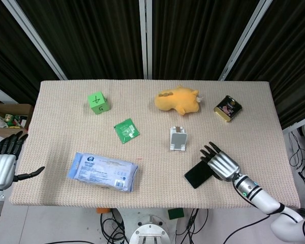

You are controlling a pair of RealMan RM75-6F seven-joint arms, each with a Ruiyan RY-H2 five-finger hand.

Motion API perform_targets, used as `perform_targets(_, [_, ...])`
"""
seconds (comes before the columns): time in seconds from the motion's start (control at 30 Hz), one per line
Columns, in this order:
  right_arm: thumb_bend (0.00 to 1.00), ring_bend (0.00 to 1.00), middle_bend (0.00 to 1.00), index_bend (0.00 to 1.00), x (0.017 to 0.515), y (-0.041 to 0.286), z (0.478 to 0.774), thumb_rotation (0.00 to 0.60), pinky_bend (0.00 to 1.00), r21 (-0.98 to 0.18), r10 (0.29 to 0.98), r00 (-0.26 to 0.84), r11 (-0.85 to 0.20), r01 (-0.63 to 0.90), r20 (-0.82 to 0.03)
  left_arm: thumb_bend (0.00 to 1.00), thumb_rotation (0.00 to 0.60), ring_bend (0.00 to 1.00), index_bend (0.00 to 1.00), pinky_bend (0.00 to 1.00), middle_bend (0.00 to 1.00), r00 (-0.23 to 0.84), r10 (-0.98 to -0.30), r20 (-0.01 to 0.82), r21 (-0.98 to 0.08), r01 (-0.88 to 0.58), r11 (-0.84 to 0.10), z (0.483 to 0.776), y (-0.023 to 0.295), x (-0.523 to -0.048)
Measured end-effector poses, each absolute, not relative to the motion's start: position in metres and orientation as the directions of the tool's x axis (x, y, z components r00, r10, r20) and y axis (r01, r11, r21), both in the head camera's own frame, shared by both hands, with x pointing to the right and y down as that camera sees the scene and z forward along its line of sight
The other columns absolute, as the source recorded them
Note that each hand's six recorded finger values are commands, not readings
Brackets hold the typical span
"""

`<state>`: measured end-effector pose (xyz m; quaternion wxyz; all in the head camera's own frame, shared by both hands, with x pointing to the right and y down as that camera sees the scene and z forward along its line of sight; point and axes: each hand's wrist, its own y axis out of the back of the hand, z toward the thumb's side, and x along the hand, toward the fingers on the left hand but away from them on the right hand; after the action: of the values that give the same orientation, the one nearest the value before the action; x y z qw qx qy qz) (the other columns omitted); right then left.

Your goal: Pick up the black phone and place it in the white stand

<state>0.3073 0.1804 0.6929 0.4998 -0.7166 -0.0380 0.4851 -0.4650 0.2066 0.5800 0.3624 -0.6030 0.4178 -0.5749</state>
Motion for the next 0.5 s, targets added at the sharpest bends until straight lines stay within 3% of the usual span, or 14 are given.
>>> perform_targets(0.23, [0.82, 0.40, 0.39, 0.84, 0.315, 0.179, 0.684, 0.600, 0.01, -0.784, 0.560, 0.551, -0.492, -0.379, -0.618, 0.05, 0.264, 0.00, 0.07, 0.09, 0.01, -0.010, -0.920, 0.391, -0.917, -0.091, -0.388, 0.581, 0.207, -0.466])
perform_targets(0.5, [0.82, 0.58, 0.59, 0.83, 0.320, 0.177, 0.671, 0.600, 0.16, -0.821, 0.594, 0.572, -0.469, -0.325, -0.566, 0.05, 0.282, 0.00, 0.07, 0.09, 0.01, -0.011, -0.919, 0.394, -0.916, -0.093, -0.391, 0.582, 0.208, -0.466])
